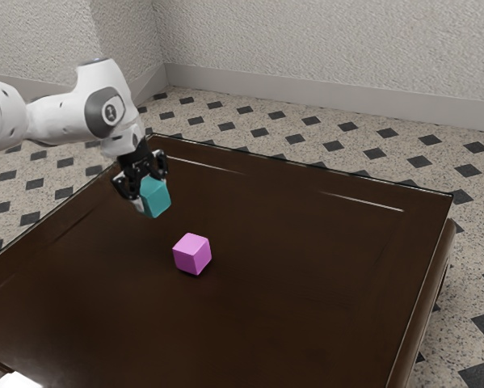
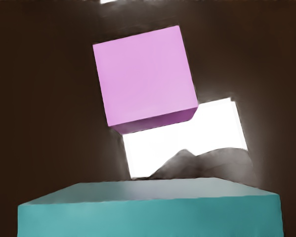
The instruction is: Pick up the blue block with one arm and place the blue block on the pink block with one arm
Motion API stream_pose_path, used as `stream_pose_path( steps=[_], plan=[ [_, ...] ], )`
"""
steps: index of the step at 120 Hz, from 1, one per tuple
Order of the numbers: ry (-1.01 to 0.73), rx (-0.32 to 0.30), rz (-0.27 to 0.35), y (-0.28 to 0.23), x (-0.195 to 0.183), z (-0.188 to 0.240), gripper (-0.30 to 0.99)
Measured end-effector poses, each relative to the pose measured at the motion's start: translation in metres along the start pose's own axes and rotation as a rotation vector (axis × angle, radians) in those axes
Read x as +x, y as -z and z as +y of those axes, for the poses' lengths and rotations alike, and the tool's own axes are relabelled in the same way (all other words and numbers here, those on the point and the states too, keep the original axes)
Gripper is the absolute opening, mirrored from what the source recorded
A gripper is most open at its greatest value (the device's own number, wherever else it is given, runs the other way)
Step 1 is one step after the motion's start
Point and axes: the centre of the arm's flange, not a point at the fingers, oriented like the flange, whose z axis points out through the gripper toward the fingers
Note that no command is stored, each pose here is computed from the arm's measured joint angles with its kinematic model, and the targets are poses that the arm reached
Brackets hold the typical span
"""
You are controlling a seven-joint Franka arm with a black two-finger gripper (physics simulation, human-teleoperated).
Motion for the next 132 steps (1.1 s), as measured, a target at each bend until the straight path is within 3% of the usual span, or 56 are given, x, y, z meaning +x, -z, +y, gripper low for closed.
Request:
stream_pose_path(
  steps=[22,50,89,121,132],
  plan=[
    [0.114,-0.054,0.038,-0.027,0.034,-0.013,0.37],
    [0.241,-0.076,0.054,-0.058,0.060,-0.048,0.32],
    [0.277,-0.140,-0.005,-0.071,0.092,-0.035,0.31],
    [0.282,-0.153,-0.084,-0.068,0.075,-0.030,0.58],
    [0.260,-0.086,-0.103,-0.013,0.099,-0.023,0.62]
  ],
)
